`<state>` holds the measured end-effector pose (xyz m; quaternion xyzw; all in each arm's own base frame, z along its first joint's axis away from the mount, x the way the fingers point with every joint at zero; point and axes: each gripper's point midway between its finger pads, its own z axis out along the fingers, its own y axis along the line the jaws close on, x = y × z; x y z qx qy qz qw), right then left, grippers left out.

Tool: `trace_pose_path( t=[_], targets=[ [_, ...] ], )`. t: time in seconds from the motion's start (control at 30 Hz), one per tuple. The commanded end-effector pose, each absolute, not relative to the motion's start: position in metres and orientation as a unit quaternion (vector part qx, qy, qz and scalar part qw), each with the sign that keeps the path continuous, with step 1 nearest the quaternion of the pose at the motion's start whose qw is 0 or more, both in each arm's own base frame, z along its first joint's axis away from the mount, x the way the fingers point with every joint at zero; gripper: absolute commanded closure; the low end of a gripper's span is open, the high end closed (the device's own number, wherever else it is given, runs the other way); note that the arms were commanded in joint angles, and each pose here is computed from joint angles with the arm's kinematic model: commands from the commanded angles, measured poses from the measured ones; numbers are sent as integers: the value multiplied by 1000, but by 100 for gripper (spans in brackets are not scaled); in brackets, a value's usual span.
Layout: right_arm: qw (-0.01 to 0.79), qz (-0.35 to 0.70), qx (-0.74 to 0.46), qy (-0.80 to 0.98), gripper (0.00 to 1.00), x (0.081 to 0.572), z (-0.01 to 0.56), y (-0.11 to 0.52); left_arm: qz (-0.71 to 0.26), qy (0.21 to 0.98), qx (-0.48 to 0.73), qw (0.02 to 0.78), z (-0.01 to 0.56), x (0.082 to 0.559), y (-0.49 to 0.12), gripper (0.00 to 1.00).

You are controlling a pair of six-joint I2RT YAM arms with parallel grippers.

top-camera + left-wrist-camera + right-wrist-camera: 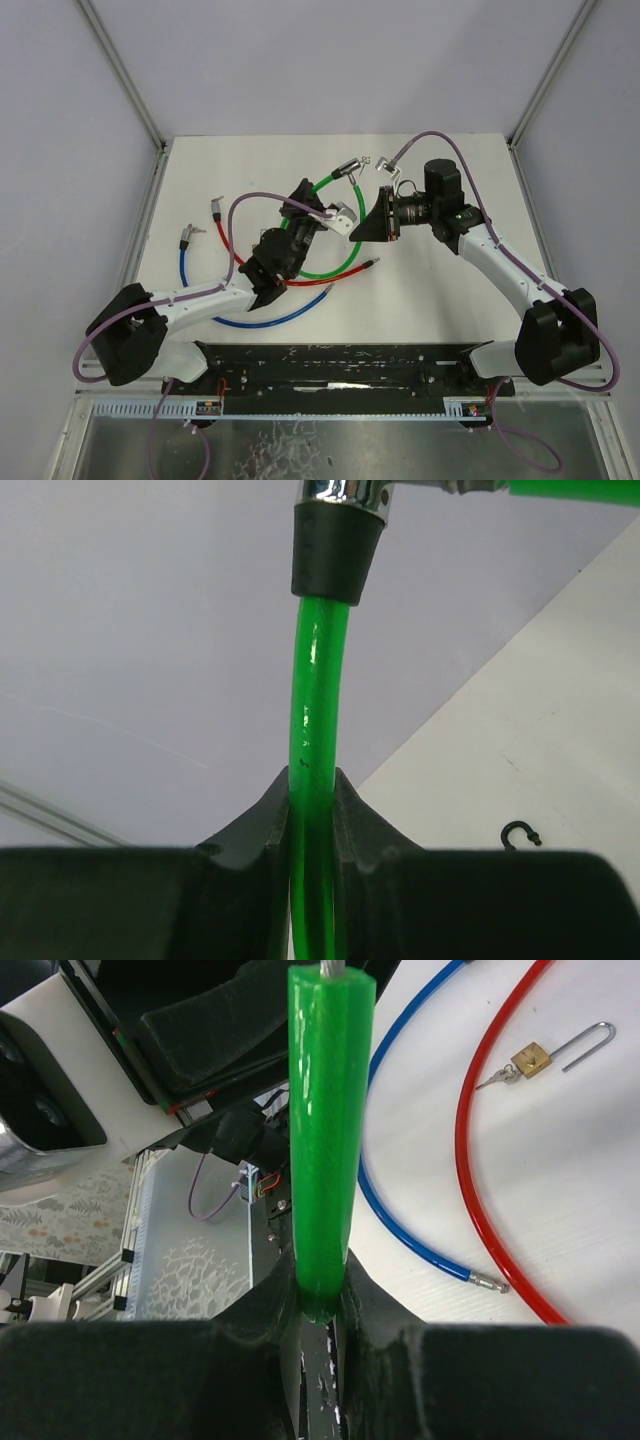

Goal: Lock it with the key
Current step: Lock the lock.

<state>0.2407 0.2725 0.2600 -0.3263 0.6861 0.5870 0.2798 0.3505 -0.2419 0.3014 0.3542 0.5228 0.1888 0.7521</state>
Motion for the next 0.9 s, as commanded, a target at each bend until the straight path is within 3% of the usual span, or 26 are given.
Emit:
trace_pose_path(
  t=[0.0,0.43,0.87],
  targets=[
    [352,581,-382,627,100,237,312,273,162,491,418,747,284,337,-269,100],
    [360,566,-383,635,100,237,317,271,186,483,450,728,270,341,-279,100],
    [410,465,-376,689,100,269,299,258,67,494,491,714,260,325,-298,100]
  ],
)
